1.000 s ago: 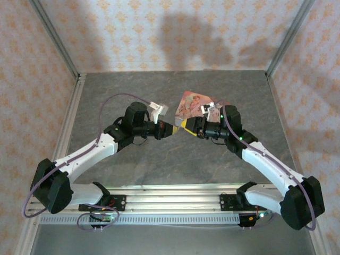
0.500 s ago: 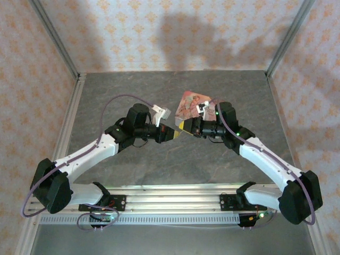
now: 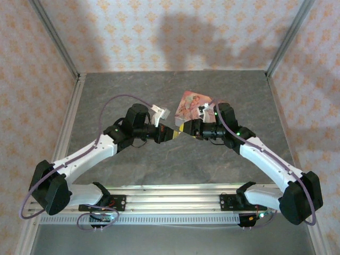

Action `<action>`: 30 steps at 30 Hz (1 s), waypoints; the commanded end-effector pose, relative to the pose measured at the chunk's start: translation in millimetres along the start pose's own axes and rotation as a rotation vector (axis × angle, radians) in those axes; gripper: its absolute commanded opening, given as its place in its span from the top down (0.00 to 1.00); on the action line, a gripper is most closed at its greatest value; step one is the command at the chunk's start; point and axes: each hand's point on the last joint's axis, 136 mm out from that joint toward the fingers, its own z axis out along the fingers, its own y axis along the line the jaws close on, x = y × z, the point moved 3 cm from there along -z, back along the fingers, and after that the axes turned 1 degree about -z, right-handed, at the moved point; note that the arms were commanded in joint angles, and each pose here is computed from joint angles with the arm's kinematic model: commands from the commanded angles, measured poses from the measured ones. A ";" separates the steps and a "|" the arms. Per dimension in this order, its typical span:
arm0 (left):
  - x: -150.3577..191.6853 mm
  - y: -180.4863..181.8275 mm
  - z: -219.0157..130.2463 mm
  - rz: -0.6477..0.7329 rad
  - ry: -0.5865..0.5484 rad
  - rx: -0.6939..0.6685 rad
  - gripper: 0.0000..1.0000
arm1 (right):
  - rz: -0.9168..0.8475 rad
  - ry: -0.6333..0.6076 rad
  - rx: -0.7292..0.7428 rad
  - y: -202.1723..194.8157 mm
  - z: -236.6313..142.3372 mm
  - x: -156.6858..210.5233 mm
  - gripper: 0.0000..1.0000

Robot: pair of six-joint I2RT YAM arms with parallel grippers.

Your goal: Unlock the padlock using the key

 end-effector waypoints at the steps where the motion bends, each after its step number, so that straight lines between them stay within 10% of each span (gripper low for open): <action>1: -12.1 -13.3 -6.7 0.046 -0.035 0.017 1.00 | -0.051 -0.020 -0.028 15.8 -4.9 -4.6 0.65; 11: -11.1 -11.1 -6.1 0.042 -0.034 0.008 1.00 | -0.052 -0.002 -0.062 21.6 -1.7 -4.2 1.00; 18: -11.7 -2.4 -9.3 0.023 -0.053 -0.061 1.00 | -0.110 -0.034 0.003 16.0 -6.9 -6.2 1.00; 23: -17.4 9.5 -20.1 -0.010 -0.126 -0.173 0.59 | -0.277 -0.066 0.144 11.0 -25.1 -8.0 1.00; 30: -19.6 28.5 -50.2 -0.075 -0.297 -0.345 0.39 | -0.522 -0.083 0.406 10.1 -55.0 -26.2 1.00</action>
